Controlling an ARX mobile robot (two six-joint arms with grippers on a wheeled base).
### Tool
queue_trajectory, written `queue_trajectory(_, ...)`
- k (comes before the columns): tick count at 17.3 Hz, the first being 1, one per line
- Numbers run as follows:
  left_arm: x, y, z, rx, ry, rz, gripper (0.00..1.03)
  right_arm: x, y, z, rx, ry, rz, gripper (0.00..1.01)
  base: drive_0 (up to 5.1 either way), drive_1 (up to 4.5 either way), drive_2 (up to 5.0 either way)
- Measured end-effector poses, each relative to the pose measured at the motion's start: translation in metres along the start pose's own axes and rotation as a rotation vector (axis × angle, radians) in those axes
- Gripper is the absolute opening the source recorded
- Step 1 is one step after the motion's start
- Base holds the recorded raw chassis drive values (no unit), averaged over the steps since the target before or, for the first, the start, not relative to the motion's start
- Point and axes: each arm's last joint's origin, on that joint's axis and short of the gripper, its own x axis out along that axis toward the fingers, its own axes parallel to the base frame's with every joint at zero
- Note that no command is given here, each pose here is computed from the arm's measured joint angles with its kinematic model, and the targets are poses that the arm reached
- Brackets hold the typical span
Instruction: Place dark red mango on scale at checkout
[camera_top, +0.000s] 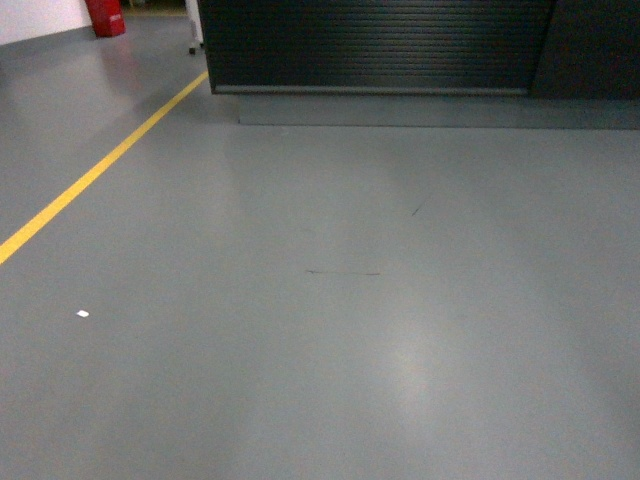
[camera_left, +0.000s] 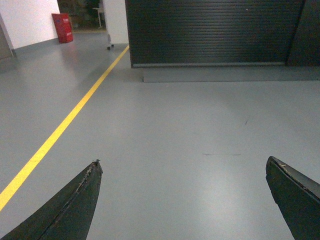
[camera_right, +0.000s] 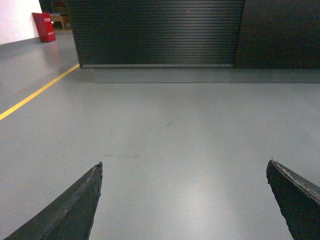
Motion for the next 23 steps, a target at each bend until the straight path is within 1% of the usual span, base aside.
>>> queue_trajectory(23,0.0000,0.0000,0.0000,0.000,0.000,0.000,0.98,0.0000,0.0000,0.0000,0.000,0.000,0.000,0.98,0.0,0.00,0.0)
